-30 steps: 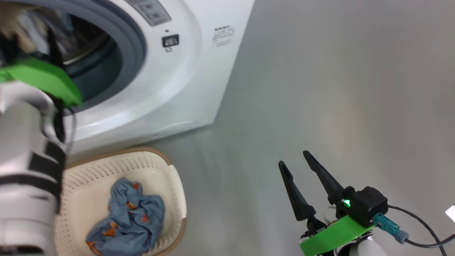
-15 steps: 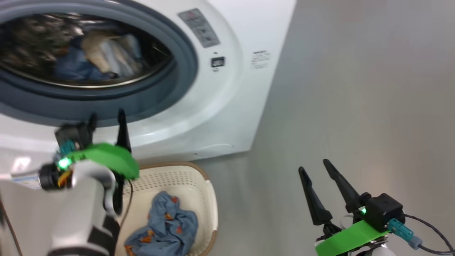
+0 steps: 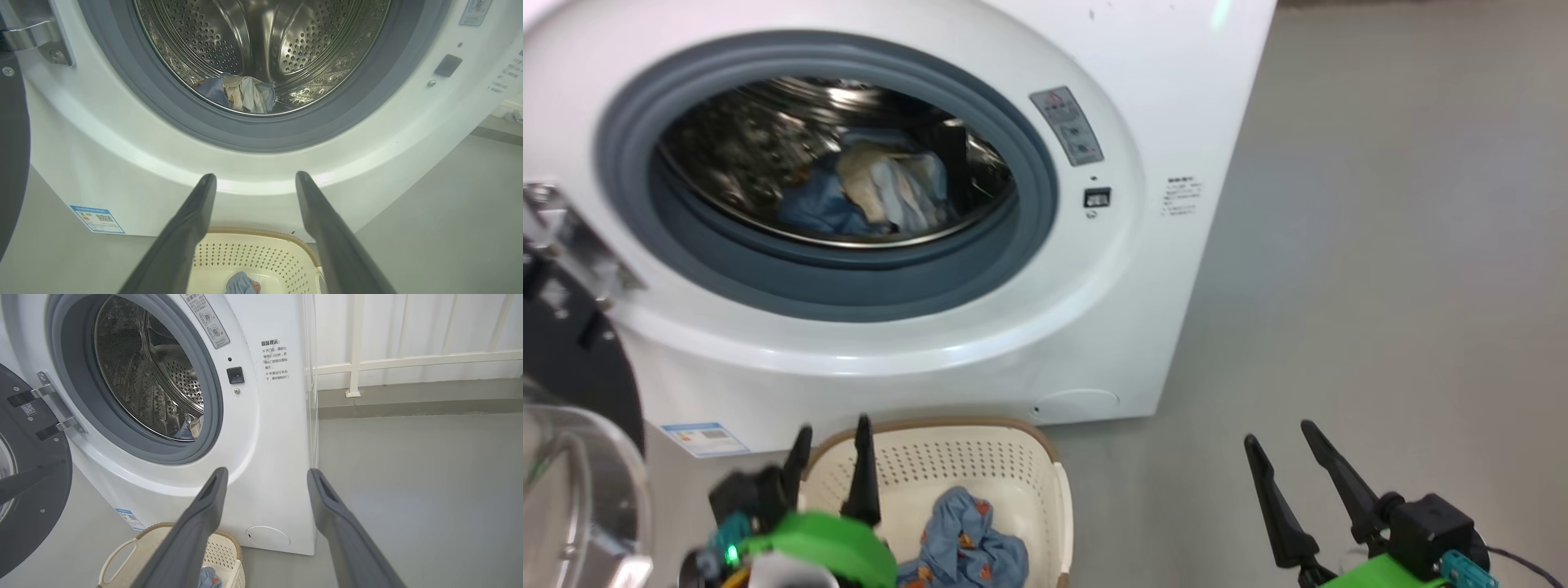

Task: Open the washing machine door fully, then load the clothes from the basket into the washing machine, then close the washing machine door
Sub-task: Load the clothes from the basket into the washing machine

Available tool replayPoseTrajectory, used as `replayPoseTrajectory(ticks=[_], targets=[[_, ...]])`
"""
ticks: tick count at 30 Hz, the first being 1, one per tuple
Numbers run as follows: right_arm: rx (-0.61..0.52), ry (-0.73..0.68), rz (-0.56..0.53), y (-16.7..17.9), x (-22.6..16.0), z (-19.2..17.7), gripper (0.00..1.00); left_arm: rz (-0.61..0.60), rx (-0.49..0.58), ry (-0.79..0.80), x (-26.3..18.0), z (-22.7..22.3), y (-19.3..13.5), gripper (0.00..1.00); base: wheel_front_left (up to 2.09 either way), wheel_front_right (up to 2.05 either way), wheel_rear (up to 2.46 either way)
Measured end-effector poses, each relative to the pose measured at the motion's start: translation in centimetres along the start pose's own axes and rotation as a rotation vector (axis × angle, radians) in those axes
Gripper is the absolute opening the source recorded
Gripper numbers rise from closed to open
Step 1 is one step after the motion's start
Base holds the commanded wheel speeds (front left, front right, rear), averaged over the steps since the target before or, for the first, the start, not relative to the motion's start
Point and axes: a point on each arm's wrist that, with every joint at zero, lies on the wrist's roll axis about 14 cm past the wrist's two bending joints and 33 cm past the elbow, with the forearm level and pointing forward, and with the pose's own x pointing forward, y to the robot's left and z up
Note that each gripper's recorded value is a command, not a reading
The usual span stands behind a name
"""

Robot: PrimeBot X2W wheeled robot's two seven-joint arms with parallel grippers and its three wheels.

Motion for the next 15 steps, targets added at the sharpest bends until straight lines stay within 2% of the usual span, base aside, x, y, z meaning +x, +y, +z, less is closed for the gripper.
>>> replayPoseTrajectory(ticks=[15], targets=[[-0.018, -0.019, 0.011, 0.3, -2.7, 0.8, 1.00, 0.153, 0.048, -0.128, -9.1, 2.5, 3.8, 1.00, 0.00, 0.00, 0.00]])
